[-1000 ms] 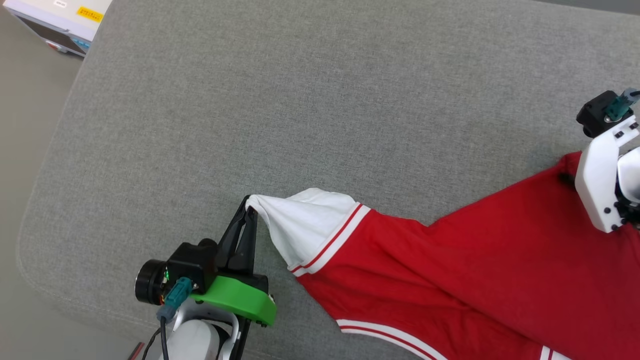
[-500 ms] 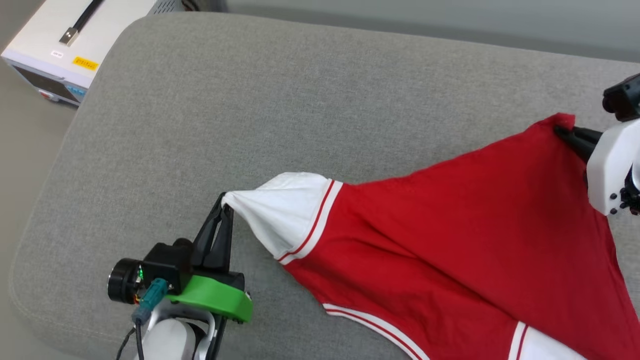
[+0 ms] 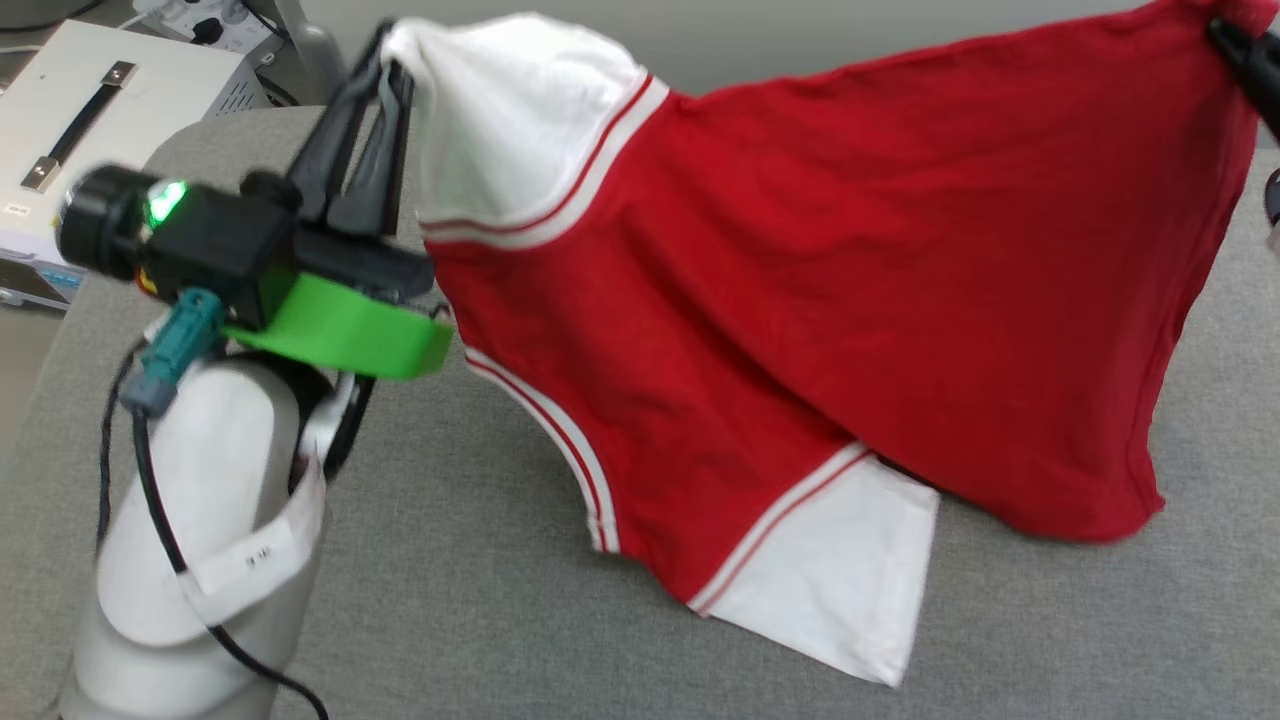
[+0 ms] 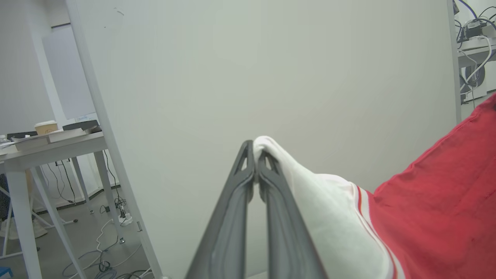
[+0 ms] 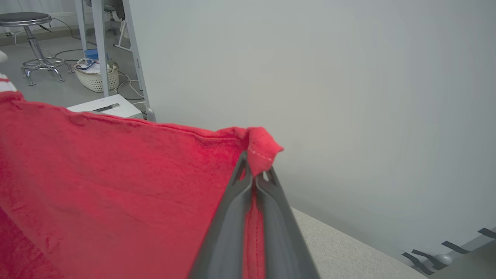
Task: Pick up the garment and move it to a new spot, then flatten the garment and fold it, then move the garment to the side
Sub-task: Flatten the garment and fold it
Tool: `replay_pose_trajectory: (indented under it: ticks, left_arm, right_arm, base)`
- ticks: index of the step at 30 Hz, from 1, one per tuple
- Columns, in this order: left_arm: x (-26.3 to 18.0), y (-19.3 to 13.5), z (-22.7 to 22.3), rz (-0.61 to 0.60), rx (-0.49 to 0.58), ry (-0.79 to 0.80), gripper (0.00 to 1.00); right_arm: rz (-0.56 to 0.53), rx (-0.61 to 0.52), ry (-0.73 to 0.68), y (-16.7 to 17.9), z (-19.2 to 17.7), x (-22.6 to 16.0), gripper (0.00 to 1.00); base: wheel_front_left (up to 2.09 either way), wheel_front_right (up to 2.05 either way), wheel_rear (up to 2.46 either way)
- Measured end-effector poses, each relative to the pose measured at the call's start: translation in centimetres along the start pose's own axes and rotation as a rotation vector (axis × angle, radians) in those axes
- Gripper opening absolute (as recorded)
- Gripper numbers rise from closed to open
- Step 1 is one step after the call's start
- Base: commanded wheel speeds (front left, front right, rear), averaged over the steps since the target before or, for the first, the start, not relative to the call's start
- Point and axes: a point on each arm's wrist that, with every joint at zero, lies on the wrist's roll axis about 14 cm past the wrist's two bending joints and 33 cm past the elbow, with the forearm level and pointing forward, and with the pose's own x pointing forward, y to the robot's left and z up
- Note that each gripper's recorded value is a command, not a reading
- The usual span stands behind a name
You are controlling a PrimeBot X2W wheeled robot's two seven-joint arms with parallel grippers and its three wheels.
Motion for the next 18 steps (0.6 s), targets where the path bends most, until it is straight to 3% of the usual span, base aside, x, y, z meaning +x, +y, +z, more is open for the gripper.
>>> replay_pose_trajectory:
  ticks: [9,18]
  left_arm:
    - [10.6,0.5,6.9,-0.097,0.113,-0.210,0.00]
    - [19.5,2.6,7.2,-0.098,0.194,-0.284,0.00]
  right_arm:
    - [-0.121,-0.053,-0.205,-4.9,8.3,2.2,0.00]
    - [-0.246,-0.130,-0.303,-9.8,11.9,7.7,0.00]
  base:
    - [0.00,0.00,0.00]
    - [0.00,0.00,0.00]
